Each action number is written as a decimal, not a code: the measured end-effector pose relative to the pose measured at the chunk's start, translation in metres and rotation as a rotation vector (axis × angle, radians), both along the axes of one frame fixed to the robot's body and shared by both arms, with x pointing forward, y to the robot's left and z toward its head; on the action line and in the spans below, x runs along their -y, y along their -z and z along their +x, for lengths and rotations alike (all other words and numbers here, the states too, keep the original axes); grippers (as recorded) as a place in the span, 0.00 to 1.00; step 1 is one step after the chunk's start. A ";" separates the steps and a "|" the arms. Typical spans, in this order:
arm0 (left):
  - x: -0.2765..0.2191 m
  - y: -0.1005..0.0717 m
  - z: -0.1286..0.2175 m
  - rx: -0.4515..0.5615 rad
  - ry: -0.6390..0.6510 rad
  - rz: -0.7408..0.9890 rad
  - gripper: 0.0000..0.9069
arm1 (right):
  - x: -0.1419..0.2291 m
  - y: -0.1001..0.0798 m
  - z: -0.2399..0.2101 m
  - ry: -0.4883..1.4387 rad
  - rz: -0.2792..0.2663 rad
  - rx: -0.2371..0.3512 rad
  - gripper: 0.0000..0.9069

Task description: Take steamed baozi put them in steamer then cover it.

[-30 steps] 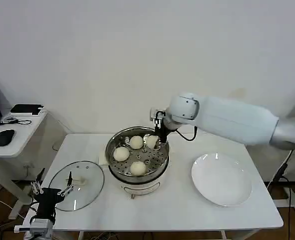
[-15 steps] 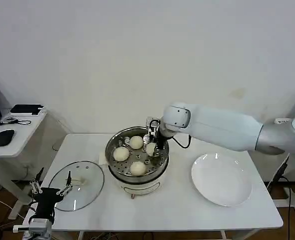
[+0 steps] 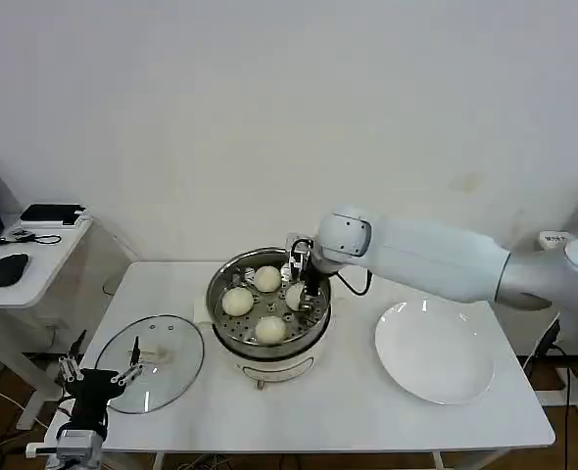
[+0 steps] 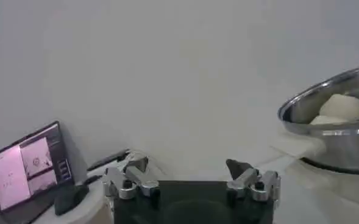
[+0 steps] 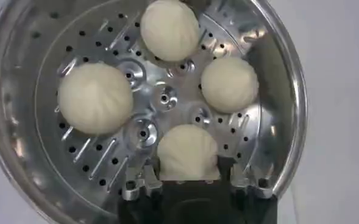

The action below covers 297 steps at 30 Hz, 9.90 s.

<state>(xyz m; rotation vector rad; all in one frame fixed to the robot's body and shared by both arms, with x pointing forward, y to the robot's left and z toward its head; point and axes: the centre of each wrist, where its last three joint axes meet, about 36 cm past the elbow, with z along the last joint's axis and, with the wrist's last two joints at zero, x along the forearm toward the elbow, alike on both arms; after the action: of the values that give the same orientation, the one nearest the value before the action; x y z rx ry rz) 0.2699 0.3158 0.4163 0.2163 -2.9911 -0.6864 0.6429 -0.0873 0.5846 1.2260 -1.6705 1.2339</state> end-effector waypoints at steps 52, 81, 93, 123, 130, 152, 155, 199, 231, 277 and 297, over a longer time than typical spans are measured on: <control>-0.044 0.052 -0.011 -0.135 0.090 0.803 1.00 | 0.248 0.189 -0.275 0.870 1.097 0.865 1.00; -0.070 0.119 0.055 -0.211 0.297 1.295 1.00 | 0.277 0.226 -0.390 1.097 0.896 0.890 1.00; -0.079 0.122 0.087 -0.206 0.295 1.335 1.00 | 0.271 0.240 -0.400 1.122 0.876 0.862 1.00; -0.090 0.139 0.127 -0.231 0.265 1.301 0.00 | 0.270 0.256 -0.392 1.140 0.868 0.836 1.00; -0.083 0.129 0.118 -0.215 0.213 1.254 0.00 | 0.267 0.257 -0.392 1.126 0.866 0.827 1.00; -0.029 0.024 0.100 -0.112 -0.072 1.076 0.00 | 0.254 0.260 -0.384 1.049 0.851 0.770 1.00; -0.018 0.005 0.103 -0.097 -0.087 1.064 0.00 | 0.250 0.263 -0.382 1.039 0.849 0.761 1.00; 0.210 -0.032 0.185 -0.056 0.114 1.053 0.00 | 0.195 0.288 -0.382 0.969 0.803 0.669 1.00; 0.245 -0.017 0.184 -0.114 0.182 1.104 0.01 | 0.186 0.297 -0.383 0.956 0.797 0.642 1.00; 0.212 -0.039 0.121 -0.034 0.213 1.058 1.00 | 0.170 0.303 -0.388 0.931 0.798 0.601 1.00; 0.081 -0.004 0.053 0.030 0.135 0.401 1.00 | 0.173 0.286 -0.390 0.953 0.877 0.621 1.00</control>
<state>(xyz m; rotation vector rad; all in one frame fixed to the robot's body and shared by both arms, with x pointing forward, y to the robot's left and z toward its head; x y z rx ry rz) 0.3229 0.2345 0.4202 0.0425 -2.8823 -1.3050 0.2524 -0.2598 0.2989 0.2436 -2.9163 0.2333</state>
